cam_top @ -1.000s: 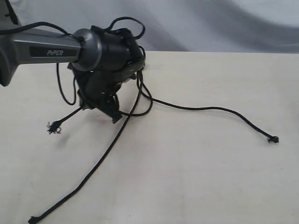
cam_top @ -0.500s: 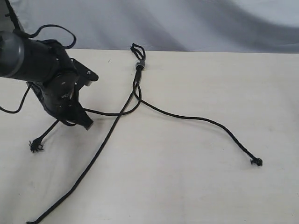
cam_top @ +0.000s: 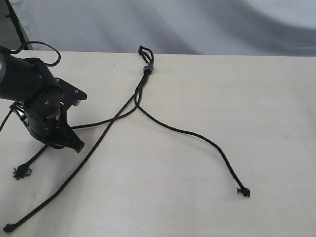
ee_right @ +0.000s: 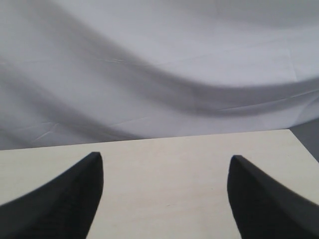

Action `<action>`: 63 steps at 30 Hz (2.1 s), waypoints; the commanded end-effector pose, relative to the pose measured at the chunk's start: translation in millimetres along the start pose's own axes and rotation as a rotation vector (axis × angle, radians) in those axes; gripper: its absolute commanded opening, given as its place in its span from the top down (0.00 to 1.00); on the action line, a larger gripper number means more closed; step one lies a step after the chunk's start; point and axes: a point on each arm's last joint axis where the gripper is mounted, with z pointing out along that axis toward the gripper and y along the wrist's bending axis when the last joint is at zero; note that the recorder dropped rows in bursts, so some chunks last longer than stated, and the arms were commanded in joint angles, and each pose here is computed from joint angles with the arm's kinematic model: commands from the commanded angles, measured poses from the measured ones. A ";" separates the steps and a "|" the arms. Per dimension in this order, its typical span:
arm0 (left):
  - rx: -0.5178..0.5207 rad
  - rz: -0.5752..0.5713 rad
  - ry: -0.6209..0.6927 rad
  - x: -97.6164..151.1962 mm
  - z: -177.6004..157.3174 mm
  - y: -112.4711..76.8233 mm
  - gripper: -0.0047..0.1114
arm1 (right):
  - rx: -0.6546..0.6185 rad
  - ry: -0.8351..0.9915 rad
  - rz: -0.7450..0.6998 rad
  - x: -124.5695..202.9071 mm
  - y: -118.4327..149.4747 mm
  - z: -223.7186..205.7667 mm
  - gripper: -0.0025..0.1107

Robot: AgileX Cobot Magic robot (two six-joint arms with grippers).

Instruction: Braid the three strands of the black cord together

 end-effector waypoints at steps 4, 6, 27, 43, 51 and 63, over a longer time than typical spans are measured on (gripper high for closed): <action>0.027 -0.034 0.040 11.0 1.8 -3.1 0.96 | 0.004 -0.002 0.004 1.2 -1.6 0.9 0.39; 0.047 -0.062 0.053 12.0 1.6 -5.0 0.96 | 0.004 -0.002 0.004 1.2 -1.6 0.9 0.39; 0.088 -0.015 0.107 31.6 10.1 -12.5 0.96 | 0.004 -0.002 0.011 1.2 -1.6 0.9 0.39; 0.142 -0.028 0.041 25.5 10.0 -17.4 0.54 | 0.003 0.000 0.019 1.4 -1.5 0.9 0.39; 0.125 -0.030 -0.078 19.1 -24.0 -4.8 0.37 | 0.006 0.015 0.019 2.7 -1.7 0.9 0.39; -0.016 -0.590 -0.458 42.5 -104.9 119.8 0.37 | -0.293 0.356 -0.118 -10.6 103.5 -15.0 0.39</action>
